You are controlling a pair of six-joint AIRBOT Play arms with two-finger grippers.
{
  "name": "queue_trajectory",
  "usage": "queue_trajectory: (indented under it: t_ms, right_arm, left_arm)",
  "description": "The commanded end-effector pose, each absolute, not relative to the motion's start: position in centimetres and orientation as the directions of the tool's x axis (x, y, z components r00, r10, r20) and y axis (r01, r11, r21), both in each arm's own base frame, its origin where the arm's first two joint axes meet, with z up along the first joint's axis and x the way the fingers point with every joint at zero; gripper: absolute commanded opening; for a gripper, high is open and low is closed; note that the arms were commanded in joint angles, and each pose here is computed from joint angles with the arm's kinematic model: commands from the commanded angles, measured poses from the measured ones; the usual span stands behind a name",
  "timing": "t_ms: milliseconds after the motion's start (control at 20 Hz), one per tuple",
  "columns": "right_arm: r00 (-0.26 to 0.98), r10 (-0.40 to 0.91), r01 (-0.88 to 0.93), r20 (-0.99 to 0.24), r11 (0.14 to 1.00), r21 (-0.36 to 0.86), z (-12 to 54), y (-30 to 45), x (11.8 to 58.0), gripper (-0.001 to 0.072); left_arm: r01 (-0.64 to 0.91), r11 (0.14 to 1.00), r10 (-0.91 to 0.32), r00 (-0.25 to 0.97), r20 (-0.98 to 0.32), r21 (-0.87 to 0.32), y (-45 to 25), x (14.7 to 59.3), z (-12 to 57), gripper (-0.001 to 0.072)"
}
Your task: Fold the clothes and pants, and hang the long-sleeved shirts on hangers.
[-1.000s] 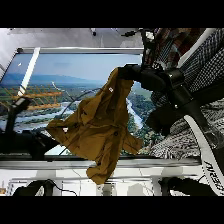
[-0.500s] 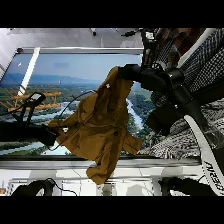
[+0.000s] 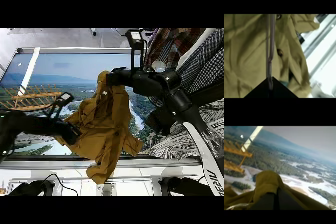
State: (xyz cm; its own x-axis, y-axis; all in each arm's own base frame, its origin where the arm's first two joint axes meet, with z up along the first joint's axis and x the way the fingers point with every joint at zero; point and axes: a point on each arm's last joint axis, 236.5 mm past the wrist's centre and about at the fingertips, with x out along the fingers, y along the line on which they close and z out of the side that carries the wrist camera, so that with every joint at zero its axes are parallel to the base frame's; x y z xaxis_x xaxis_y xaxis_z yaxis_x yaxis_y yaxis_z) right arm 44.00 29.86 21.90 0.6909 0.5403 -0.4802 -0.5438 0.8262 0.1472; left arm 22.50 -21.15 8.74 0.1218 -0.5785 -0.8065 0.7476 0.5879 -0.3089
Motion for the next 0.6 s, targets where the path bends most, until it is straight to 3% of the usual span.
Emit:
queue_trajectory:
  t_ms: [0,250,500,550]
  right_arm:
    - [0.623,0.561,-0.610,-0.545,0.785,0.110,22.0,31.1,40.1,0.0033]
    - [0.591,0.546,-0.620,-0.593,0.779,0.099,23.2,29.1,37.0,0.0034]
    - [0.586,0.510,-0.655,-0.629,0.755,0.002,22.7,27.9,36.5,0.0035]
    - [0.571,0.504,-0.672,-0.648,0.741,-0.016,22.3,27.8,36.2,0.0091]
  left_arm:
    - [0.787,0.589,-0.601,0.272,-0.752,-0.186,-23.3,26.8,9.0,0.0032]
    - [0.828,0.561,-0.641,0.430,-0.635,-0.005,-24.0,30.6,11.5,0.0031]
    - [0.866,0.493,-0.764,0.381,-0.521,-0.089,-26.9,29.5,12.6,0.0031]
    - [0.865,0.492,-0.765,0.375,-0.524,-0.098,-26.9,29.3,12.2,0.0031]
